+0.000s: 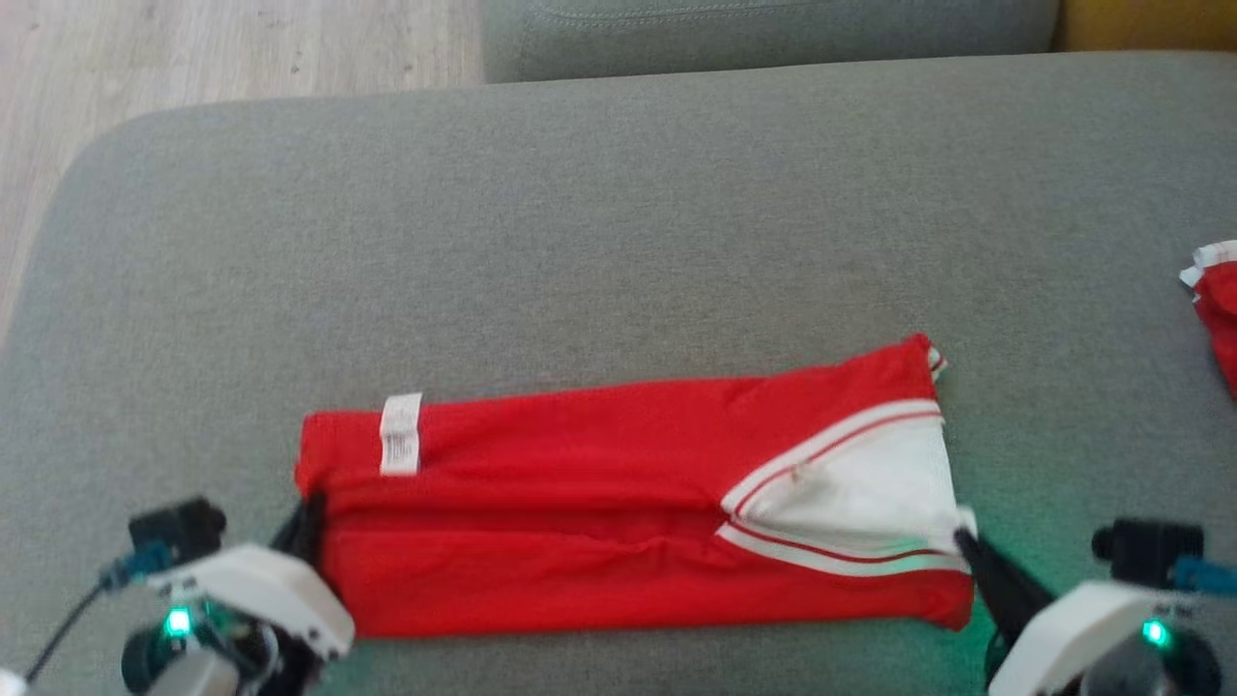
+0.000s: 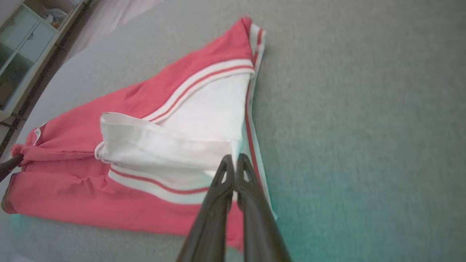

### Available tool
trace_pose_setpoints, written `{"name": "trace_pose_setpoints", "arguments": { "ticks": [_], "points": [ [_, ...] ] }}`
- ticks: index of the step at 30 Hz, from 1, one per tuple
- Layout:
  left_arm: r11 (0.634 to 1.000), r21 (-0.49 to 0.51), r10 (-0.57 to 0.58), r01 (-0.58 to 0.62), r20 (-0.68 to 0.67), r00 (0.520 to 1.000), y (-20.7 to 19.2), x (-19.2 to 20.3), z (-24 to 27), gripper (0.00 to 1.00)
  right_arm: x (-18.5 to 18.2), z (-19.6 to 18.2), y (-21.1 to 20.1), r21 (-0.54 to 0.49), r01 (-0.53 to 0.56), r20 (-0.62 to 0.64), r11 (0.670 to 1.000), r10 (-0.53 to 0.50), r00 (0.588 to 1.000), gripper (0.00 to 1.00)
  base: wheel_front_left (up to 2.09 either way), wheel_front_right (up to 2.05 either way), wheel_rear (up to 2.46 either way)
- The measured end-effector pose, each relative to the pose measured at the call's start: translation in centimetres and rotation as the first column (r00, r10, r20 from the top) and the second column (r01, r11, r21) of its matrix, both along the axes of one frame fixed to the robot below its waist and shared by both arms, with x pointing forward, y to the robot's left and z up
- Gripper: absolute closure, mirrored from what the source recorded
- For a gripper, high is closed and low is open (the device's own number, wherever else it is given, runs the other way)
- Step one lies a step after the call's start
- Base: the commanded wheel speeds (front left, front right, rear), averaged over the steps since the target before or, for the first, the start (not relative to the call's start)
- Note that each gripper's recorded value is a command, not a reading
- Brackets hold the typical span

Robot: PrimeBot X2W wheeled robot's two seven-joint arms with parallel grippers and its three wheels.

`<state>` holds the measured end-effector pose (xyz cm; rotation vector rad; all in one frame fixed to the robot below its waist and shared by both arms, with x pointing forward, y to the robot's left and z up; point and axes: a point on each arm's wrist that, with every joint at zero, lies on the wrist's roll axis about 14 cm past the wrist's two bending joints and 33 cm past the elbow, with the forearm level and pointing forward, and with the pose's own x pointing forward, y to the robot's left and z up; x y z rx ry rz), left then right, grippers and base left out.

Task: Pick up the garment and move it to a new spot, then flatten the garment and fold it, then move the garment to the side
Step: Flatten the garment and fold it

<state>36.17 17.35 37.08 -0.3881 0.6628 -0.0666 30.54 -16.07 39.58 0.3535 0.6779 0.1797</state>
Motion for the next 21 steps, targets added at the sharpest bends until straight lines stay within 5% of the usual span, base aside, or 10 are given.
{"name": "trace_pose_setpoints", "arguments": {
  "ticks": [1,2,6,11,21],
  "points": [
    [1.000,-0.009,0.005,-0.005,-0.018,1.000,-0.1,-0.7,-0.3,0.62,-0.6,-0.2,0.2,0.013,0.012,-0.011,1.000,-0.012,1.000,0.27,0.00,0.00,0.00],
    [1.000,-0.013,0.008,-0.009,-0.034,0.999,-0.2,-1.3,-0.5,0.00,-1.0,-0.3,0.4,0.020,0.018,-0.018,1.000,-0.017,1.000,0.00,0.00,0.00,0.00],
    [0.999,-0.006,0.047,-0.047,-0.029,0.998,0.3,-2.5,-0.3,0.00,-1.2,0.4,0.5,0.027,0.051,0.025,0.998,-0.052,0.998,0.00,0.00,0.00,0.00],
    [0.991,0.071,0.102,-0.112,0.136,0.985,1.4,-1.9,2.3,0.00,0.3,3.4,0.1,-0.019,0.067,0.192,0.998,-0.062,0.980,0.00,0.00,0.00,0.00],
    [0.954,0.243,0.024,-0.175,0.520,0.854,0.7,-0.4,10.4,0.00,4.2,10.2,-0.8,-0.192,0.107,0.492,0.976,0.001,0.871,0.00,0.00,0.00,0.00]
  ]
}}
